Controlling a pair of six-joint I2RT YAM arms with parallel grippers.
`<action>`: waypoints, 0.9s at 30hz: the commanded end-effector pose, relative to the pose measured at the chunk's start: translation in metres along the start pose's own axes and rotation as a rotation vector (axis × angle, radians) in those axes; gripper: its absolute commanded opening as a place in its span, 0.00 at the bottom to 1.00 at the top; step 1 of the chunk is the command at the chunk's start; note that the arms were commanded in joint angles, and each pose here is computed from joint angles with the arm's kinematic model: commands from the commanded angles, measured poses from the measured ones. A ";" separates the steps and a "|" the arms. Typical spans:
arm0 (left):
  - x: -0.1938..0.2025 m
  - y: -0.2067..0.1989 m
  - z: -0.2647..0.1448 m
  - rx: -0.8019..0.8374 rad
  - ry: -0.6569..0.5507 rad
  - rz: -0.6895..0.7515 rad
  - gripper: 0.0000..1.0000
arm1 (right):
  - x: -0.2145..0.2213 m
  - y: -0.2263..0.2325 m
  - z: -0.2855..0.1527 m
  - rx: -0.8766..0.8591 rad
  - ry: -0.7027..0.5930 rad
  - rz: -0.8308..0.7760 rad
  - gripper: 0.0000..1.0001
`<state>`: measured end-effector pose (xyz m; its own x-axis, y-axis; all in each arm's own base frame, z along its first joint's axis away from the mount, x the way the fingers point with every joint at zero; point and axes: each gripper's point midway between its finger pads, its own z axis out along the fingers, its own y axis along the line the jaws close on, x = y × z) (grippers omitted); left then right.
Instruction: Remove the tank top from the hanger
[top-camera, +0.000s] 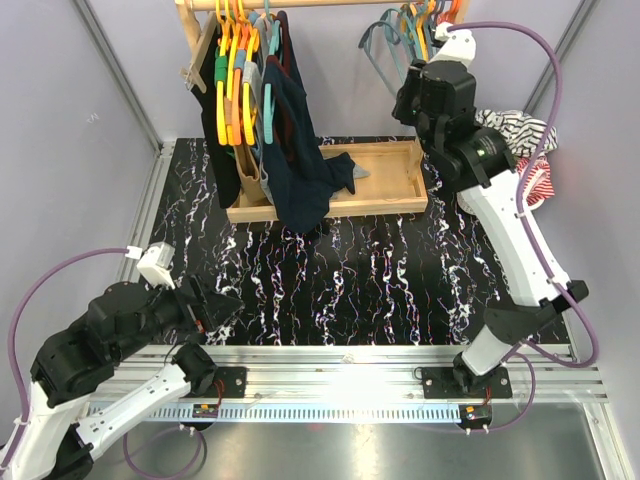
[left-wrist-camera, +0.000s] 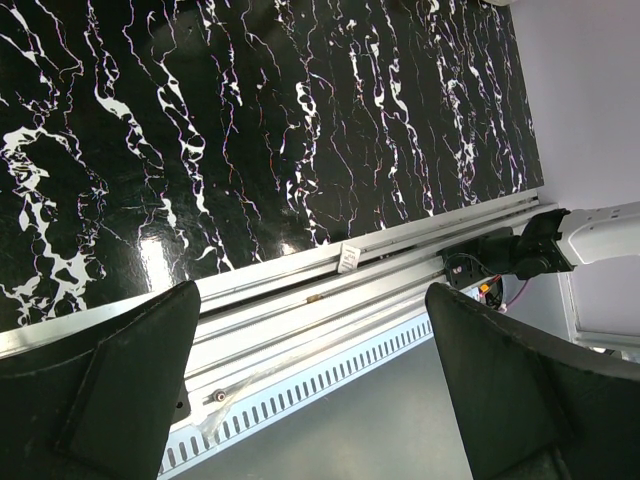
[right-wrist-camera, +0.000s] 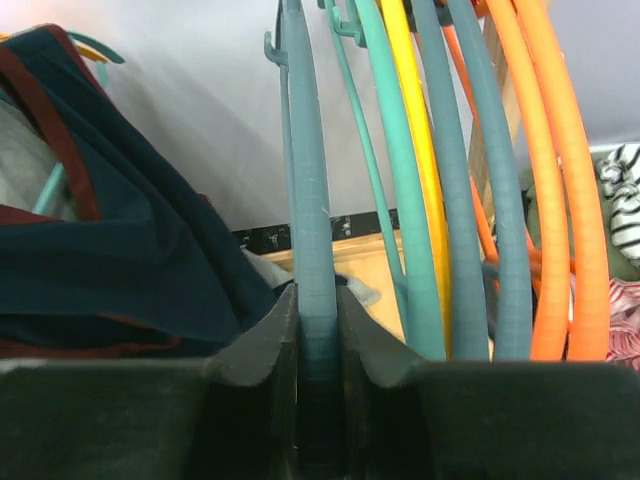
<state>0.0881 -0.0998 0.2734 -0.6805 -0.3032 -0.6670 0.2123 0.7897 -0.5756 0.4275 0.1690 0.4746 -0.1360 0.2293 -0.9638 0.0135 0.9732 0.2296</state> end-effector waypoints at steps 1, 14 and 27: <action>-0.012 -0.013 -0.003 0.053 -0.047 -0.004 0.99 | -0.018 -0.011 -0.042 -0.046 -0.004 0.042 0.43; -0.026 -0.028 -0.001 0.081 -0.063 0.031 0.99 | 0.095 0.063 -0.193 -0.769 0.551 0.075 1.00; -0.024 -0.032 0.002 0.098 -0.047 0.022 0.99 | 0.067 0.193 -0.118 -0.828 0.372 0.021 1.00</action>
<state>0.0986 -0.1151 0.2896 -0.6680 -0.2821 -0.6886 0.2639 0.7753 -0.5738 0.2816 0.3595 0.4222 -0.5804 -0.0234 -0.8140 -0.6514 0.6131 0.4469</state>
